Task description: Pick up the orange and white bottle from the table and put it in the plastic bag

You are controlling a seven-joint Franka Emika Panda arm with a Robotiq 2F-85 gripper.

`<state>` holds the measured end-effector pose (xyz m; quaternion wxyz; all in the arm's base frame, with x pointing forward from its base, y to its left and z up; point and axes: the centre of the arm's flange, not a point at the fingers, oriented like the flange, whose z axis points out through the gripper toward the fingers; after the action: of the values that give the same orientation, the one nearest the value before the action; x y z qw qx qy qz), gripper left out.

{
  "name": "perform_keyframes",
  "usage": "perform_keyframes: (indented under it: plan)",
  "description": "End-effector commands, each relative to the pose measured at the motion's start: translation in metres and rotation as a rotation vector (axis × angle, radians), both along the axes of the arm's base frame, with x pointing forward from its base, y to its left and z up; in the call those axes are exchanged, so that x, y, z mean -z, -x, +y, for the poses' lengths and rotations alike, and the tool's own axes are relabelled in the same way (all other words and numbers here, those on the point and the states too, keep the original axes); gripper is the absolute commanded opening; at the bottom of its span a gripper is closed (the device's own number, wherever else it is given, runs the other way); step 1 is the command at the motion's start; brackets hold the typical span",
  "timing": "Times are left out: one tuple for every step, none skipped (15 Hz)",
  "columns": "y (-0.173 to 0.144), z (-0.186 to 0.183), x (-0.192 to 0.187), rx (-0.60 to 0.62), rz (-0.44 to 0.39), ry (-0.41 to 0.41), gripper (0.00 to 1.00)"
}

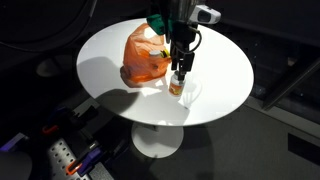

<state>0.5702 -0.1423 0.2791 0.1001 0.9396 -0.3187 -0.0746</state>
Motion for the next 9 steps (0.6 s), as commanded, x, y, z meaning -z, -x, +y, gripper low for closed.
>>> perform_keyframes:
  plan:
    - [0.003,-0.001,-0.002,0.014,-0.001,0.04,0.49]
    - [0.003,-0.003,-0.003,0.018,-0.003,0.045,0.41]
    - [0.002,-0.004,-0.004,0.023,-0.007,0.048,0.34]
    - [0.002,-0.005,-0.006,0.028,-0.014,0.051,0.25]
    - [0.001,-0.007,-0.012,0.038,-0.027,0.048,0.2]
    - [0.0,-0.009,-0.016,0.048,-0.037,0.046,0.2]
    - [0.0,-0.01,-0.02,0.056,-0.049,0.047,0.2]
    - [-0.002,-0.011,-0.027,0.066,-0.063,0.046,0.2]
    - [-0.003,-0.011,-0.033,0.075,-0.08,0.055,0.2]
